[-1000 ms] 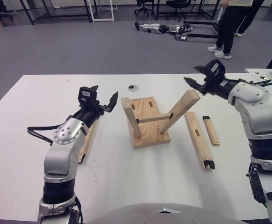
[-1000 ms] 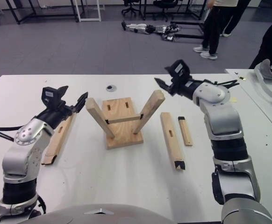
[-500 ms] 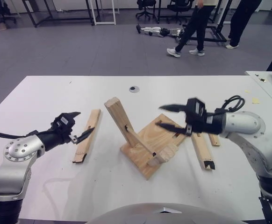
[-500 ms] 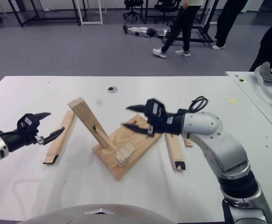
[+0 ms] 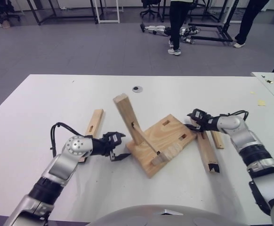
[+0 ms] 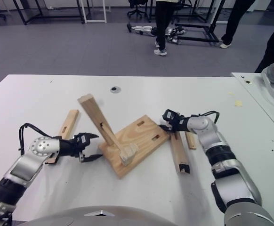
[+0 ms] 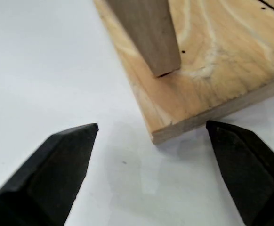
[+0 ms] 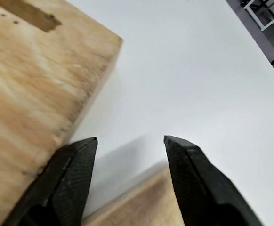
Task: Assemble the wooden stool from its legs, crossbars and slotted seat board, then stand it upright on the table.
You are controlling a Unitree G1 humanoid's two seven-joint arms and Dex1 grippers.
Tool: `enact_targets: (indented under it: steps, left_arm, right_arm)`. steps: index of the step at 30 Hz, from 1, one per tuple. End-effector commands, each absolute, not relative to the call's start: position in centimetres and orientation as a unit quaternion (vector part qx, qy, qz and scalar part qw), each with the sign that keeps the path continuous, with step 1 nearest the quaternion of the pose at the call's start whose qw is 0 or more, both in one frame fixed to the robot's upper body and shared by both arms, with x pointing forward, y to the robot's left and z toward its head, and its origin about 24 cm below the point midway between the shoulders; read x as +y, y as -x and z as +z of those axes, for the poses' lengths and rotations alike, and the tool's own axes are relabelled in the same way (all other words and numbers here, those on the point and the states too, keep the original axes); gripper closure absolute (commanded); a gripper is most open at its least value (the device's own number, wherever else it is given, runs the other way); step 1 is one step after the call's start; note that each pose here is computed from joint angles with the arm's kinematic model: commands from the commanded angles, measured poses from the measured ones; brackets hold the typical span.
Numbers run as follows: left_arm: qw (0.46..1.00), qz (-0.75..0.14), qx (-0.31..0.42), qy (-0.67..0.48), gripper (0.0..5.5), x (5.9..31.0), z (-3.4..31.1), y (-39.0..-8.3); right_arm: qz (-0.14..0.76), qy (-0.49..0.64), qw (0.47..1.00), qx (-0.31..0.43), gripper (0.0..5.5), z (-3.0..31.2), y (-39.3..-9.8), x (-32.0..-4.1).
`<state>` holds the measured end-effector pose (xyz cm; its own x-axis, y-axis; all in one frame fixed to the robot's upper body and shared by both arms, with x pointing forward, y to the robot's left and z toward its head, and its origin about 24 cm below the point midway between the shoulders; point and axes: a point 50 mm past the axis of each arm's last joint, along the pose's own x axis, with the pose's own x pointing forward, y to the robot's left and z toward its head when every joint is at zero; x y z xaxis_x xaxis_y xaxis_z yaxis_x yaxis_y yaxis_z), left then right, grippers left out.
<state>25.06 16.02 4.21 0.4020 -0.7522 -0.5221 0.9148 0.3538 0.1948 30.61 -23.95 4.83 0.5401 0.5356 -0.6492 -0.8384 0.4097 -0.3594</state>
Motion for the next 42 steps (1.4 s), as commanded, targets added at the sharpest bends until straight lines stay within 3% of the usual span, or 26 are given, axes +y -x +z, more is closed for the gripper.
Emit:
enact_targets:
  steps: [1, 4, 7, 11, 14, 16, 19, 24, 28, 31, 34, 38, 42]
  left_arm:
    - [0.858, -0.444, 0.095, -0.242, 1.24, 14.0, 6.1, -32.7]
    - [0.896, -0.348, 0.076, -0.265, 1.24, 14.4, 8.0, -37.4]
    - [0.918, -0.299, 0.042, -0.259, 1.24, 16.4, 9.9, -38.6]
    - [0.912, -0.296, 0.008, -0.284, 1.24, 22.4, 9.9, -36.0]
    - [0.894, -0.323, 0.037, -0.31, 1.24, 25.8, 8.7, -32.0]
    - [0.867, -0.382, 0.066, -0.312, 1.24, 25.1, 7.7, -28.7]
    - [0.821, -0.486, 0.101, -0.282, 1.24, 21.3, 6.2, -25.4]
    - [0.806, -0.469, 0.094, -0.348, 1.24, 16.5, 3.8, -29.1]
    - [0.829, -0.434, 0.049, -0.35, 1.24, 14.1, 4.1, -31.9]
    - [0.841, -0.425, 0.013, -0.336, 1.24, 14.1, 5.1, -31.8]
    - [0.856, -0.394, 0.009, -0.336, 1.24, 17.4, 6.1, -29.8]
    - [0.874, -0.366, 0.033, -0.319, 1.24, 19.1, 6.1, -26.8]
    - [0.879, -0.37, 0.035, -0.298, 1.24, 17.8, 6.3, -26.0]
  right_arm:
    - [0.574, 0.285, 0.74, 0.202, 2.84, 5.2, -26.2, -20.2]
    - [0.607, 0.262, 0.73, 0.172, 2.84, 8.5, -23.7, -19.2]
    - [0.566, 0.266, 0.766, 0.151, 2.84, 12.1, -23.5, -20.4]
    - [0.439, 0.294, 0.839, 0.13, 2.84, 14.0, -26.1, -22.9]
    - [0.403, 0.3, 0.853, 0.143, 2.84, 10.2, -28.0, -22.2]
    - [0.4, 0.296, 0.854, 0.154, 2.84, 7.3, -29.0, -21.3]
    - [0.398, 0.312, 0.845, 0.173, 2.84, 4.2, -30.2, -20.3]
    - [0.501, 0.272, 0.797, 0.198, 2.84, 3.3, -27.6, -19.1]
    - [0.497, 0.262, 0.808, 0.179, 2.84, 4.4, -25.5, -19.0]
    - [0.343, 0.304, 0.881, 0.116, 2.84, 6.3, -27.4, -20.5]
    - [0.153, 0.248, 0.955, 0.06, 2.84, 9.9, -26.9, -23.8]
    - [0.041, 0.095, 0.982, 0.157, 2.84, 6.7, -23.2, -28.2]
    - [0.021, 0.042, 0.98, 0.192, 2.84, 5.0, -22.8, -28.1]
